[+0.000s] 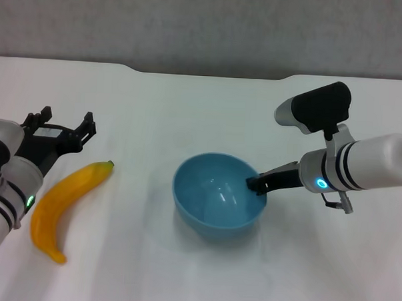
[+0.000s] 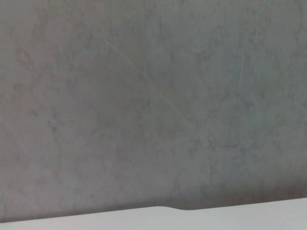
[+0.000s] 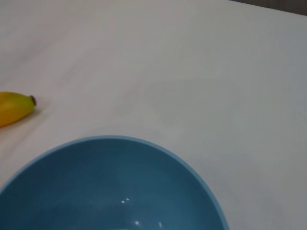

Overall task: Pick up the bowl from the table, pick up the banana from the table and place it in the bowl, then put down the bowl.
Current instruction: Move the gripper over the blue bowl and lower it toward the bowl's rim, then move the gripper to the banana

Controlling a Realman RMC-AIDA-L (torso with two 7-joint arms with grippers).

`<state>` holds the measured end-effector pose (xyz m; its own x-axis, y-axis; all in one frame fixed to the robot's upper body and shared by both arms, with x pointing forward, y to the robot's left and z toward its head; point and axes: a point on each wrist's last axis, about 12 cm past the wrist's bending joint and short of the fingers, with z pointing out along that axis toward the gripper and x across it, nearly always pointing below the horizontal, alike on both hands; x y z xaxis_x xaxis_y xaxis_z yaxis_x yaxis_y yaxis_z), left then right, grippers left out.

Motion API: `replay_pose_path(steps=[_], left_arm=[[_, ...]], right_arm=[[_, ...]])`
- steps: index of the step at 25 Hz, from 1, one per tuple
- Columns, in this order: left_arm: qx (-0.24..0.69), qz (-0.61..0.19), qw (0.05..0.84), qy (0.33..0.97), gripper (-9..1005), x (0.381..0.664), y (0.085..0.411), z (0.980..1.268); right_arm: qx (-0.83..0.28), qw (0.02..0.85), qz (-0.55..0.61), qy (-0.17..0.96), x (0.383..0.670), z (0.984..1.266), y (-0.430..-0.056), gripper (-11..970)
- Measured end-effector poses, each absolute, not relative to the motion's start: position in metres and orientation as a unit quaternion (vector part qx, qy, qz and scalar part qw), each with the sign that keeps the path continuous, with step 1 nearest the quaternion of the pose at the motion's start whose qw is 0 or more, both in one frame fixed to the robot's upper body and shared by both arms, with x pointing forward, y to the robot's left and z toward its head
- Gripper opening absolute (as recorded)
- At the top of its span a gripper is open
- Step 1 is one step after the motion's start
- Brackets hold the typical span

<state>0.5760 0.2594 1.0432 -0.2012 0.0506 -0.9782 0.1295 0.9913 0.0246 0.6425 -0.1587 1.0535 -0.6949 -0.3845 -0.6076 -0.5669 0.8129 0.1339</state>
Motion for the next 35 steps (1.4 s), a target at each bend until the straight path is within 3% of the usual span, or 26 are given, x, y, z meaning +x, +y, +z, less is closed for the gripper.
replay_pose_path(steps=[6,16,24,35], left_arm=[[0.058,-0.030,0.629,0.775,790,0.575,0.261,1.042],[0.065,-0.035,0.613,0.787,786,0.573,0.258,1.041],[0.090,-0.046,0.565,0.819,782,0.581,0.262,1.065],[0.117,-0.034,0.496,0.860,778,0.577,0.264,1.053]], right_arm=[[-0.249,0.299,0.169,0.905,0.640,1.051,-0.161,74],[-0.233,0.314,0.183,0.902,0.635,1.044,-0.171,36],[-0.225,0.336,0.199,0.893,0.635,1.044,-0.184,36],[-0.212,0.364,0.224,0.879,0.639,1.053,-0.208,35]])
